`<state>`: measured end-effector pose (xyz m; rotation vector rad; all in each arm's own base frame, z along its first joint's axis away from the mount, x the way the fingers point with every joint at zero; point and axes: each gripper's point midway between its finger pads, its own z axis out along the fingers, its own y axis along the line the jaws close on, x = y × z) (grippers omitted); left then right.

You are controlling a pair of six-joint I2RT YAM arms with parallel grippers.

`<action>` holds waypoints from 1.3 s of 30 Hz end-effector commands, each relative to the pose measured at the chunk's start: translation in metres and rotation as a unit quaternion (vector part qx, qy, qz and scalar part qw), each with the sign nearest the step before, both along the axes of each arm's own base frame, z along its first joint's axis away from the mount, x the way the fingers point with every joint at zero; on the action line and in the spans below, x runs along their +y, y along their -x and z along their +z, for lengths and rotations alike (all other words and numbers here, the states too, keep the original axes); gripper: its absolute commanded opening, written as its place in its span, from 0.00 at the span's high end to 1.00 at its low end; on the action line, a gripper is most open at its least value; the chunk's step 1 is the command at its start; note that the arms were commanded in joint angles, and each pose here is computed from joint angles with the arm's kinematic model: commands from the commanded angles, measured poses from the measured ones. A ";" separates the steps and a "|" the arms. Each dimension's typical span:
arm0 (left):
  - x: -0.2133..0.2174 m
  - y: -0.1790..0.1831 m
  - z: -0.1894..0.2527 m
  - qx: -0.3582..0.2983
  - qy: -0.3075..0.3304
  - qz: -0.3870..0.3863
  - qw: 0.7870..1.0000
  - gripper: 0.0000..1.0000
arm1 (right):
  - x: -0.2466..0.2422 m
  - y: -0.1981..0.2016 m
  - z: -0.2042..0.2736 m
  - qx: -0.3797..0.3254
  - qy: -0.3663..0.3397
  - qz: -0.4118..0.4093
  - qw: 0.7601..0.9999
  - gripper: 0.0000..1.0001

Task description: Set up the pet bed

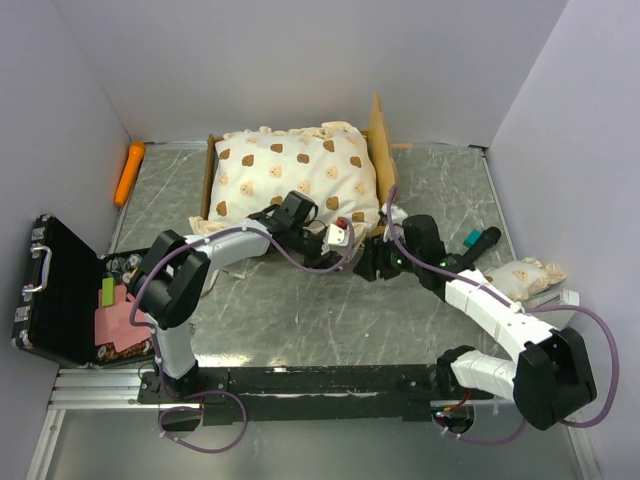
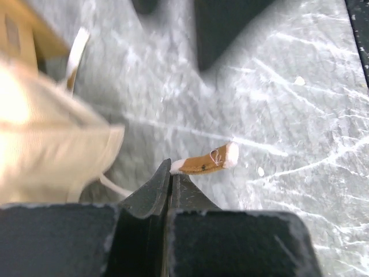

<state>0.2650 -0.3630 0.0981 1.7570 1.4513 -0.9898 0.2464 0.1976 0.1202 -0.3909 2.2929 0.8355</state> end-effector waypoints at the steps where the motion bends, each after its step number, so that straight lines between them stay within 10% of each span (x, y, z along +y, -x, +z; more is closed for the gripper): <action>1: 0.004 -0.006 0.023 0.018 0.033 0.029 0.999 0.99 | -0.087 -0.051 -0.003 -0.047 0.181 -0.198 0.962 0.31; 9: 0.015 -0.004 0.025 0.027 0.030 0.043 0.998 0.99 | -0.017 -0.057 0.018 -0.198 0.062 -0.119 0.971 0.32; 23: 0.020 0.005 0.048 0.045 0.040 0.041 0.997 0.99 | 0.016 -0.090 -0.026 -0.127 0.025 -0.135 0.982 0.35; 32: 0.020 0.001 0.070 0.052 0.055 0.040 0.996 0.99 | 0.026 -0.100 -0.019 -0.122 -0.049 -0.126 0.983 0.94; 39: 0.024 -0.010 0.083 0.049 0.062 0.051 0.996 0.99 | 0.051 -0.072 0.021 -0.098 -0.100 -0.045 0.989 1.00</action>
